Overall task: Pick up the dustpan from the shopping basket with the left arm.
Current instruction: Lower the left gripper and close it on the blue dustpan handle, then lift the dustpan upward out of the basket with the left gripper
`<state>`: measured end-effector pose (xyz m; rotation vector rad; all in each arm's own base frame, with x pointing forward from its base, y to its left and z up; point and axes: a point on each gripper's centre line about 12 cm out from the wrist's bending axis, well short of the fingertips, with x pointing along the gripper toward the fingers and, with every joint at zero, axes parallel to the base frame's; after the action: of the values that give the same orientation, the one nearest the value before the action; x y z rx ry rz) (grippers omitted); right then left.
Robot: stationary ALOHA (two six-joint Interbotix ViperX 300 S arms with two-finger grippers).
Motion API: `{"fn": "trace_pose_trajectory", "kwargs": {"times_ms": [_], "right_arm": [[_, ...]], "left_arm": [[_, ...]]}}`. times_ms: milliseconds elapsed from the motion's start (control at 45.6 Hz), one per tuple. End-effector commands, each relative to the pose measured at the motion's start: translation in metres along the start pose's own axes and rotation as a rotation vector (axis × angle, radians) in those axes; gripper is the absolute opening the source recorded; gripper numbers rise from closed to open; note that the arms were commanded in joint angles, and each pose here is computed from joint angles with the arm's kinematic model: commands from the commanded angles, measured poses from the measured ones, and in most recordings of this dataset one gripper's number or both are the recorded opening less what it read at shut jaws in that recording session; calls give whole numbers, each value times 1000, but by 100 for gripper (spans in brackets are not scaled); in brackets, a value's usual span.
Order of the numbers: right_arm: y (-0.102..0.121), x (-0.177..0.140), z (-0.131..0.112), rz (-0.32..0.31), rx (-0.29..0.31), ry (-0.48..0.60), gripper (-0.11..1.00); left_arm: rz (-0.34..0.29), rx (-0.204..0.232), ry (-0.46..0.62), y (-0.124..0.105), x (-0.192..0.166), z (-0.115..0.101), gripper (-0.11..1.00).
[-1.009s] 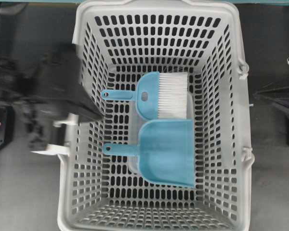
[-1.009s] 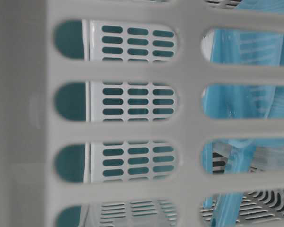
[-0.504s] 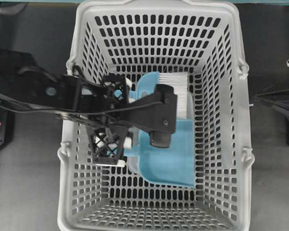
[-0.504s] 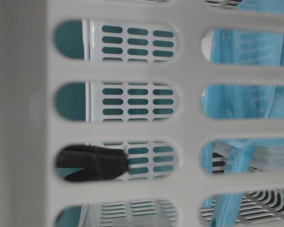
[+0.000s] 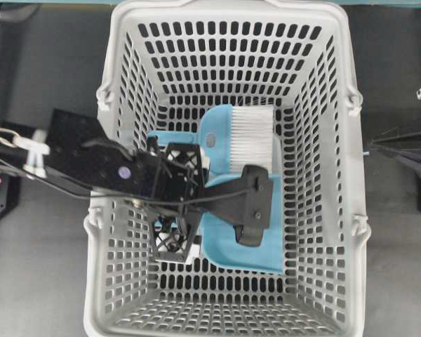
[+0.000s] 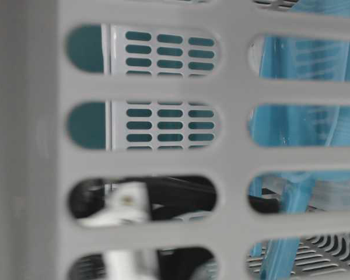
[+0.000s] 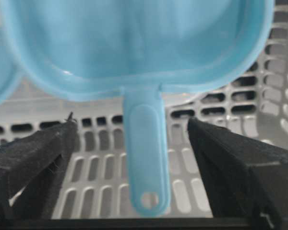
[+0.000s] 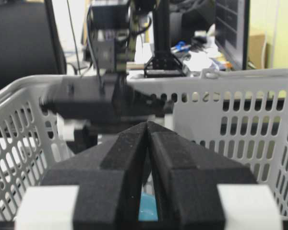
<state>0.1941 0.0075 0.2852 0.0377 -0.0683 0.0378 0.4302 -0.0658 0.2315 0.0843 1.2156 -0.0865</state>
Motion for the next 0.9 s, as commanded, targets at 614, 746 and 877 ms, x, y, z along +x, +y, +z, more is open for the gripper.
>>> {"fn": "trace_pose_trajectory", "kwargs": {"times_ms": [614, 746, 877], "right_arm": [[0, 0, -3, 2, 5, 3, 0], [0, -1, -6, 1, 20, 9, 0], [0, -2, -8, 1, 52, 15, 0]], "left_arm": [[-8, -65, -38, -5, 2, -15, 28], [-11, -67, -115, -2, -27, -5, 28], [-13, -79, -202, 3, -62, 2, 28]]}}
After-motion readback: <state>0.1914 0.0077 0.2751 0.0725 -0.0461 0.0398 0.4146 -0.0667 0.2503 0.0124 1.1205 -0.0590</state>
